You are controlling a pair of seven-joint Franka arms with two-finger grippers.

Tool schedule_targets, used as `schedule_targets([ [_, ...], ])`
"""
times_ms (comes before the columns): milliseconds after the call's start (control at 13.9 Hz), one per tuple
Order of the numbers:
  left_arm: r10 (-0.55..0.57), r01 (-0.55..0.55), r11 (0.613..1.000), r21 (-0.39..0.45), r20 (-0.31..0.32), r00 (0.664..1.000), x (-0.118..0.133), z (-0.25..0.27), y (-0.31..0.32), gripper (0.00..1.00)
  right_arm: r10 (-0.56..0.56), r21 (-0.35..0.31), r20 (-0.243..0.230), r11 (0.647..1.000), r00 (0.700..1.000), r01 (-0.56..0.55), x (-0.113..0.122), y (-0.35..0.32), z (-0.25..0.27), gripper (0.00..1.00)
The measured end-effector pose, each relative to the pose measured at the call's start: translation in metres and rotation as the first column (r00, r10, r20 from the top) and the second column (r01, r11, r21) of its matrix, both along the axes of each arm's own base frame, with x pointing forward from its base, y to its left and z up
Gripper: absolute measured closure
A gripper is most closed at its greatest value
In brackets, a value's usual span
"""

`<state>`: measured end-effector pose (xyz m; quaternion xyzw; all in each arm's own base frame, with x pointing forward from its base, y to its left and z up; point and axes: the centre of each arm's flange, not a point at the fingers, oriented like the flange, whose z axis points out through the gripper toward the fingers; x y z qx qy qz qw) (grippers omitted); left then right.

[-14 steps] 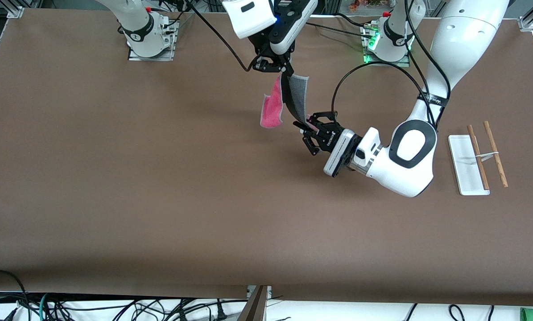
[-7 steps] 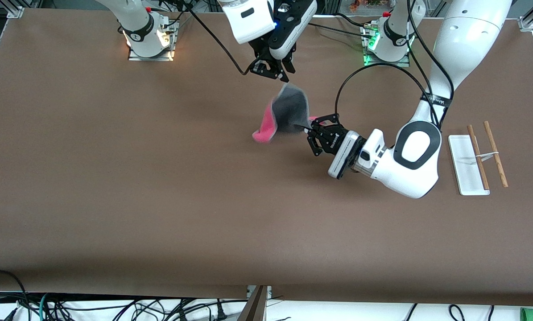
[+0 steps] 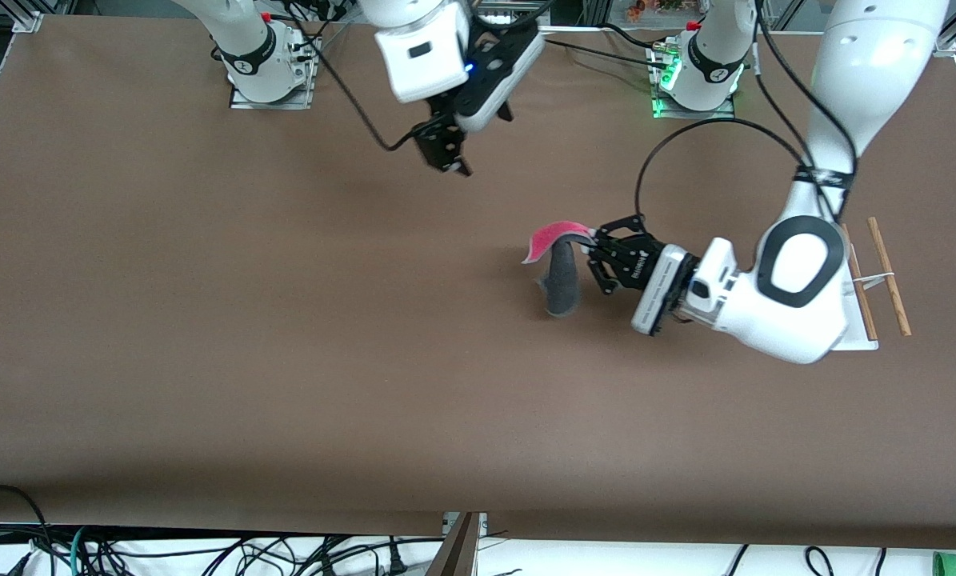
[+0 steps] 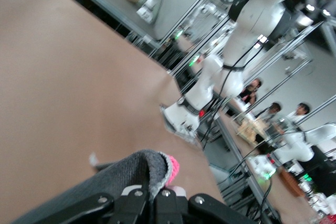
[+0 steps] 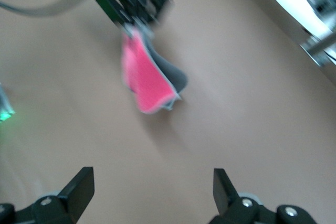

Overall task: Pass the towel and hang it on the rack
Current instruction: 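Open the right gripper while the left gripper pulls the towel away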

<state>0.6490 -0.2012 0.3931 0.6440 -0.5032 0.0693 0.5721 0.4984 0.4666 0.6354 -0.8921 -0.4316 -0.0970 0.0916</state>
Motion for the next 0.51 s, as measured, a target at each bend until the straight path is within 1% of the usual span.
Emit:
schedule_targets([
  [72,0.004,-0.005,0.998,0.067,0.013,1.000,0.004,0.018,0.017,0.98,-0.038,-0.045,-0.016,0.998,0.999,0.037,0.012,-0.020,-0.003,0.00],
  [144,0.006,-0.007,0.990,0.138,0.009,1.000,0.004,0.036,0.032,0.98,-0.077,-0.092,-0.038,0.993,0.996,0.074,0.025,-0.042,-0.009,0.00],
  [216,0.010,-0.011,0.975,0.221,0.003,1.000,0.001,0.051,0.043,0.98,-0.120,-0.135,-0.062,0.985,0.991,0.111,0.039,-0.065,-0.016,0.00],
  [289,0.011,-0.012,0.950,0.313,0.005,1.000,-0.004,0.064,0.053,0.98,-0.164,-0.175,-0.082,0.973,0.983,0.148,0.053,-0.087,-0.026,0.00],
  [361,0.013,-0.015,0.913,0.408,0.008,1.000,-0.010,0.074,0.063,0.98,-0.208,-0.211,-0.093,0.960,0.974,0.185,0.067,-0.108,-0.039,0.00],
  [433,0.029,-0.033,0.855,0.517,0.015,0.999,-0.014,0.084,0.079,0.98,-0.253,-0.249,-0.100,0.943,0.962,0.222,0.081,-0.130,-0.054,0.00],
  [505,0.053,-0.059,0.784,0.618,0.029,0.998,-0.018,0.092,0.100,0.98,-0.296,-0.287,-0.107,0.923,0.949,0.255,0.093,-0.150,-0.070,0.00],
])
